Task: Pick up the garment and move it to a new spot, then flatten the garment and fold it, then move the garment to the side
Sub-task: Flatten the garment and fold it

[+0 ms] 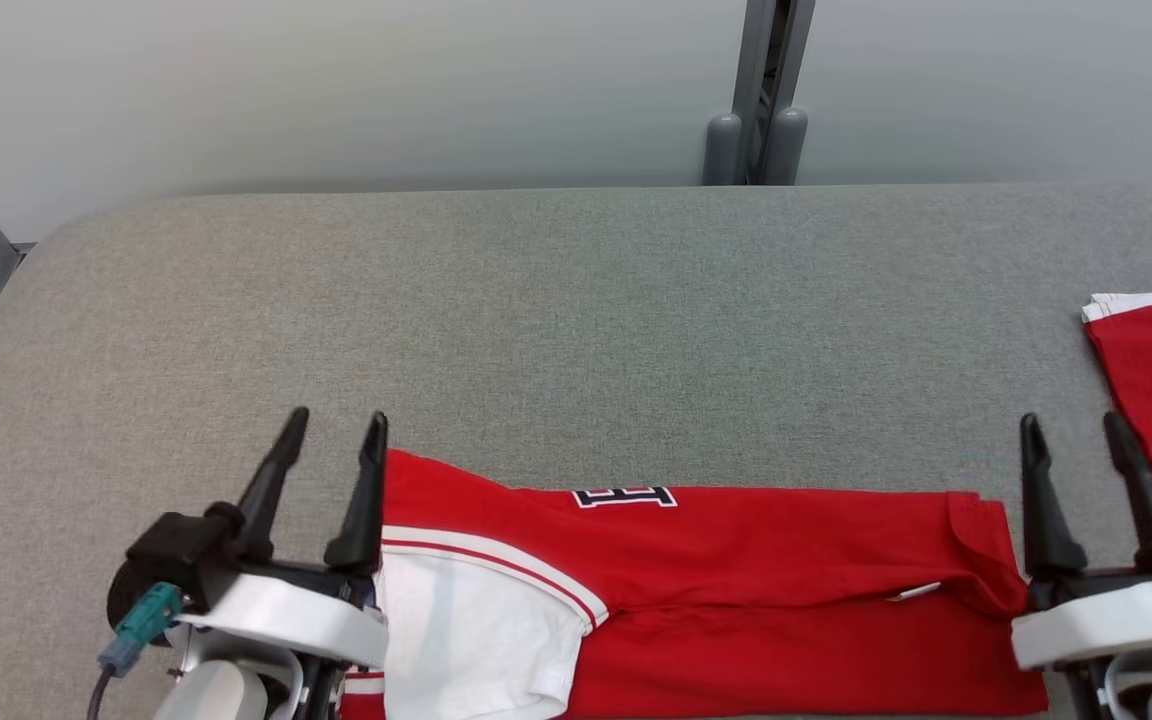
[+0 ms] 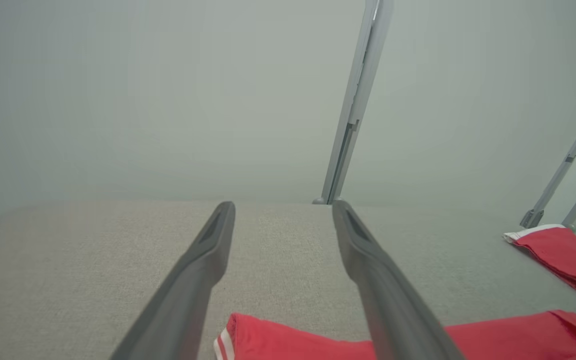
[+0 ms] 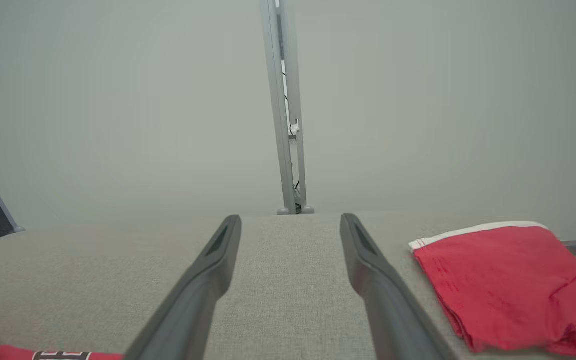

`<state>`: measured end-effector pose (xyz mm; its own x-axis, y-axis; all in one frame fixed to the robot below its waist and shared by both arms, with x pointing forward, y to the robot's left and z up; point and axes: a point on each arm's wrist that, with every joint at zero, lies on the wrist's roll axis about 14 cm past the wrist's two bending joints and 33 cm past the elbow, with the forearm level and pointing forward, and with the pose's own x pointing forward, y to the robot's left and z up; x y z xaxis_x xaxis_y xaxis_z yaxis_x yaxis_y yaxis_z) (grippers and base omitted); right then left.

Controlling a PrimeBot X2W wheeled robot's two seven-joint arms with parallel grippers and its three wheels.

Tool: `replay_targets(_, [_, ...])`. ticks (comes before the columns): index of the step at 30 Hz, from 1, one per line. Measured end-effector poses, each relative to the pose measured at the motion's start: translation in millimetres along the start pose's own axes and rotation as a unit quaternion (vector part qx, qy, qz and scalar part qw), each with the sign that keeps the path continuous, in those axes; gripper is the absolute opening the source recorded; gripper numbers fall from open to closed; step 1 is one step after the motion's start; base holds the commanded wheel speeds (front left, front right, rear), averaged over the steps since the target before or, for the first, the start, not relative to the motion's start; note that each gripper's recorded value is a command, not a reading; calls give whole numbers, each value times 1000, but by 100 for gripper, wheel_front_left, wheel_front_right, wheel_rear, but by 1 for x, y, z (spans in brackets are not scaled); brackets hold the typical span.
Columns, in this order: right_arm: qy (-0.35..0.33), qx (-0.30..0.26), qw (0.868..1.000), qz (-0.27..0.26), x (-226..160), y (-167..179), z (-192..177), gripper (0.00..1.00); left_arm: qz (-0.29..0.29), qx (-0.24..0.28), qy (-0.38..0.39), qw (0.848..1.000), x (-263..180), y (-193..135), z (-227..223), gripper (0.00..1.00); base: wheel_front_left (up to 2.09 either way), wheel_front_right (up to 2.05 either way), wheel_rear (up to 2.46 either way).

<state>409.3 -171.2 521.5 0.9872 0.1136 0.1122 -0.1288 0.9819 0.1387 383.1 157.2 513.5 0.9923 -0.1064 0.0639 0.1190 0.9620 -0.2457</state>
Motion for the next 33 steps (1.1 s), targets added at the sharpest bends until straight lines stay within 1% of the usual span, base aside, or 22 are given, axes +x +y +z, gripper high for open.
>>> replay_targets(2, [12,1,1000,2,-4,3,-10,100,9,-1,-22,1000,3,2,11,100,0,0,0])
replay_targets(4, [27,-5,1000,1,-9,2,-21,100,15,0,-30,999,1,4,12,100,0,0,0])
replay_targets(6, [37,1,999,-4,-13,2,-29,100,27,-5,-24,999,-4,8,5,100,0,0,0])
replay_targets(17, [65,9,998,-14,-17,-1,-49,100,27,4,-16,1000,-8,13,-6,100,0,0,0])
replay_targets(20, [83,14,996,-24,-22,-6,-61,100,26,7,-13,1000,-9,13,-8,100,0,0,0])
replay_targets(22, [109,28,993,-35,-28,-9,-76,100,24,9,-9,1000,-9,13,-10,100,0,0,0])
replay_targets(27, [187,71,978,-61,-49,-12,-118,100,22,13,-2,1000,-11,13,-14,100,0,0,0])
replay_targets(29, [206,83,973,-67,-54,-11,-129,100,22,13,-1,1000,-11,14,-15,100,0,0,0])
replay_targets(33, [237,88,965,-76,-65,-12,-148,100,25,16,2,1000,-13,16,-16,100,0,0,0])
